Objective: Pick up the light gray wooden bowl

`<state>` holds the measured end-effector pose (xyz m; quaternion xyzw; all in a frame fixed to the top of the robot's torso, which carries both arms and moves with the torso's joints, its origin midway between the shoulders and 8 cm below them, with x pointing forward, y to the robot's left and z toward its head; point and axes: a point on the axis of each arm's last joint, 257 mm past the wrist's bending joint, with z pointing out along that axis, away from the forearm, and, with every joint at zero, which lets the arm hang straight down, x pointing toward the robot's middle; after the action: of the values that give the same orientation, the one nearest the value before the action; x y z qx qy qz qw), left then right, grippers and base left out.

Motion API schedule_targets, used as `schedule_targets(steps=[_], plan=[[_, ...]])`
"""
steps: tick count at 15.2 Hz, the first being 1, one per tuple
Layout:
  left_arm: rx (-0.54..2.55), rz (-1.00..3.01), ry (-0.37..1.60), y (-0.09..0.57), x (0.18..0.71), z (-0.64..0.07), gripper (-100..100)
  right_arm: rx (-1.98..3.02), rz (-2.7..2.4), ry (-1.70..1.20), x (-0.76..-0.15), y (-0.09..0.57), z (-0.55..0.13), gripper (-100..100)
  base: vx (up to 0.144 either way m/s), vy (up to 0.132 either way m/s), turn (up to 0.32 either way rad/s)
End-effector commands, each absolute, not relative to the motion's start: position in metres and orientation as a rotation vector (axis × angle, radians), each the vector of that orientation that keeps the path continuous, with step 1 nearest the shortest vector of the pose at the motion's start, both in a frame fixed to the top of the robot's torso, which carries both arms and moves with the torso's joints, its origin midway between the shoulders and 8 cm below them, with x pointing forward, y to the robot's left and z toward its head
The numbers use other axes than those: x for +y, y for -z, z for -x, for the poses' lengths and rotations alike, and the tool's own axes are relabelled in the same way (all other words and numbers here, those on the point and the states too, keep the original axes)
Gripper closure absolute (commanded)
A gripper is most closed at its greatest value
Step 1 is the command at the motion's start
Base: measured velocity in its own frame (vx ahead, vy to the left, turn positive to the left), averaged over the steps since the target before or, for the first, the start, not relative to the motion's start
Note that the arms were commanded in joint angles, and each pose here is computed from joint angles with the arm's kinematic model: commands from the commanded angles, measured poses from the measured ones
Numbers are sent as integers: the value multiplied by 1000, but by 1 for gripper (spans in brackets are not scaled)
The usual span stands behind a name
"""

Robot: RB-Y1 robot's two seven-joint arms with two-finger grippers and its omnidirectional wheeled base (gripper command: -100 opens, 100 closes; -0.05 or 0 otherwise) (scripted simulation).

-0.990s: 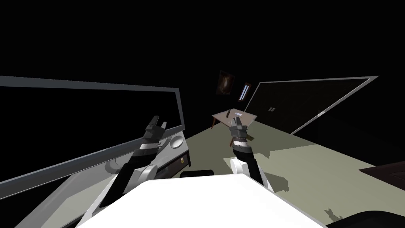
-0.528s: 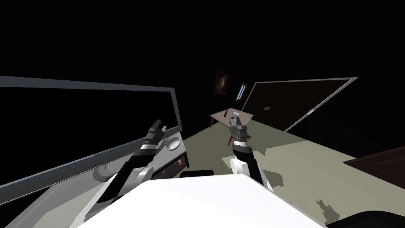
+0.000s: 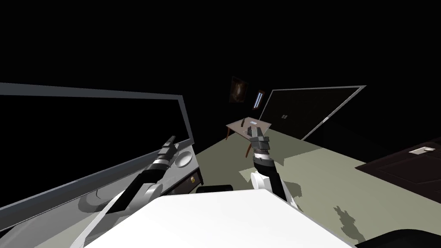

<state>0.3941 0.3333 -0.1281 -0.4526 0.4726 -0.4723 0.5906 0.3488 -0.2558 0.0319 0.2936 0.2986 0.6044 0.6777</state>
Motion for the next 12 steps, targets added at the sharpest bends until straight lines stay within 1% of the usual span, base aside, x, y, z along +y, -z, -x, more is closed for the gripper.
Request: schedule_targets(steps=[1, 4, 9, 11, 12], plan=[[1138, 1127, 1052, 154, 350, -391, -100, 671, -660, -1358, -256, -32, -349, 0, 34, -45, -118], [1175, 1200, 1007, 178, 362, -389, -100, 671, -660, -1358, -256, -32, -349, 0, 33, -33, -115], [1231, 1380, 897, 235, 398, -373, -100, 671, -660, -1358, -256, -32, -349, 0, 45, -29, -109], [1245, 1399, 885, 241, 399, -371, -100, 671, -660, -1358, -256, -32, -349, 0, 35, -21, -70], [1254, 1457, 851, 258, 410, -364, -100, 671, -660, -1358, -256, -32, -349, 0, 31, -20, -97]])
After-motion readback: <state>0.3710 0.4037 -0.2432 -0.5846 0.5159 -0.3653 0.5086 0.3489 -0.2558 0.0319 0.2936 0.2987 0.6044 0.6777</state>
